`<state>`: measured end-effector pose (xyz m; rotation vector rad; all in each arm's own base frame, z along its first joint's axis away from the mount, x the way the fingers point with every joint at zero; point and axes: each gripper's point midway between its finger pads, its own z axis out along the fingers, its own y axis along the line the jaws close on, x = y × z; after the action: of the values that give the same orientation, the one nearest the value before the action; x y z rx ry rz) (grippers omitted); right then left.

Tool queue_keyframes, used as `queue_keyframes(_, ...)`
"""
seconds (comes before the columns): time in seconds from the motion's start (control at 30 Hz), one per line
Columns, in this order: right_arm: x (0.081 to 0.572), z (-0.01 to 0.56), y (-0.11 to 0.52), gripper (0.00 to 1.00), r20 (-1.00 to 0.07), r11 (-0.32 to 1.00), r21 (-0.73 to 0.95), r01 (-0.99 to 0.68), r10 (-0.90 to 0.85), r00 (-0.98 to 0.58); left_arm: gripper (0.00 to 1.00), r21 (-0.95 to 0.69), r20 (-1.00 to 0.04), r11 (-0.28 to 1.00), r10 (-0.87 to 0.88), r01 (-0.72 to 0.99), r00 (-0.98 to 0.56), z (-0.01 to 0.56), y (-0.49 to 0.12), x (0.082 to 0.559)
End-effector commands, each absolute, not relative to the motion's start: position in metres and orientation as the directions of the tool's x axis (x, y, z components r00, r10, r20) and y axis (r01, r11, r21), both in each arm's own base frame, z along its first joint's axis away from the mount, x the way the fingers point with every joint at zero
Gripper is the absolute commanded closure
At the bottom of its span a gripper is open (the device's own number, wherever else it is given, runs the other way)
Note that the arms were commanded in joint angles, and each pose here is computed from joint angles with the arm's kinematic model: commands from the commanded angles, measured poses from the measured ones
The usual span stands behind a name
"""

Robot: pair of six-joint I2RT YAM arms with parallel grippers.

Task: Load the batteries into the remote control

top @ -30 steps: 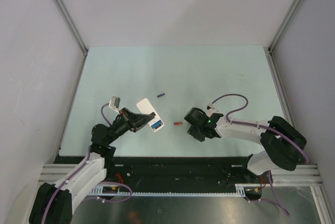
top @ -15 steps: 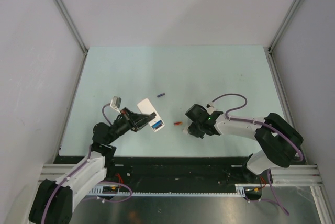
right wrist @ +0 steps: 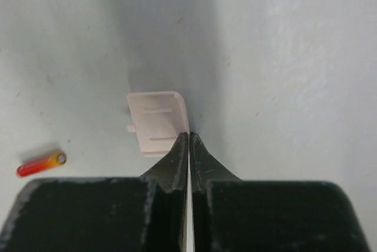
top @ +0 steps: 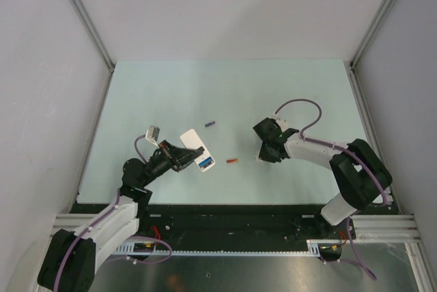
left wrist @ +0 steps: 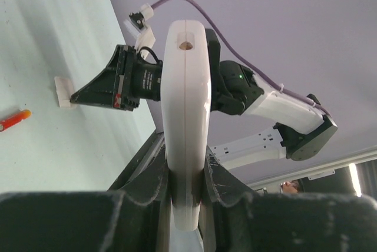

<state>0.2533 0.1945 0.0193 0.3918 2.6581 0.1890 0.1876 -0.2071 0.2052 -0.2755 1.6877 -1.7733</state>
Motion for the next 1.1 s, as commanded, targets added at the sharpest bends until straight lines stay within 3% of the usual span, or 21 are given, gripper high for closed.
queue_keyframes(0.0, 0.273, 0.023, 0.169, 1.0, -0.466, 0.992, 0.005, 0.127, 0.115, -0.877, 1.0, -0.965, -0.256, 0.103, -0.591, 0.243, -0.765, 0.156, -0.2, 0.176)
queue_keyframes(0.13, 0.28, 0.019, 0.175, 0.87, -0.446, 0.994, -0.014, 0.107, 0.089, -0.891, 1.0, -0.964, -0.255, 0.103, -0.598, 0.243, -0.76, 0.157, -0.199, 0.177)
queue_keyframes(0.17, 0.281, 0.019, 0.176, 0.79, -0.444, 0.994, -0.012, 0.107, 0.09, -0.891, 1.0, -0.963, -0.258, 0.1, -0.6, 0.249, -0.757, 0.159, -0.199, 0.177)
queue_keyframes(0.27, 0.281, 0.018, 0.176, 0.68, -0.441, 0.994, -0.013, 0.106, 0.09, -0.893, 1.0, -0.964, -0.256, 0.098, -0.604, 0.249, -0.755, 0.159, -0.198, 0.176)
queue_keyframes(0.37, 0.282, 0.022, 0.177, 0.61, -0.448, 0.993, 0.0, 0.114, 0.102, -0.888, 1.0, -0.965, -0.253, 0.1, -0.607, 0.244, -0.753, 0.157, -0.198, 0.176)
queue_keyframes(0.77, 0.295, 0.071, 0.203, 0.59, -0.574, 0.995, 0.1, -0.001, 0.057, -0.817, 1.0, -0.966, -0.252, 0.114, -0.608, 0.232, -0.753, 0.152, -0.197, 0.177)
queue_keyframes(1.07, 0.295, 0.054, 0.217, 0.58, -0.534, 0.988, 0.123, -0.089, -0.01, -0.846, 1.0, -0.966, -0.251, 0.113, -0.608, 0.231, -0.753, 0.15, -0.196, 0.175)
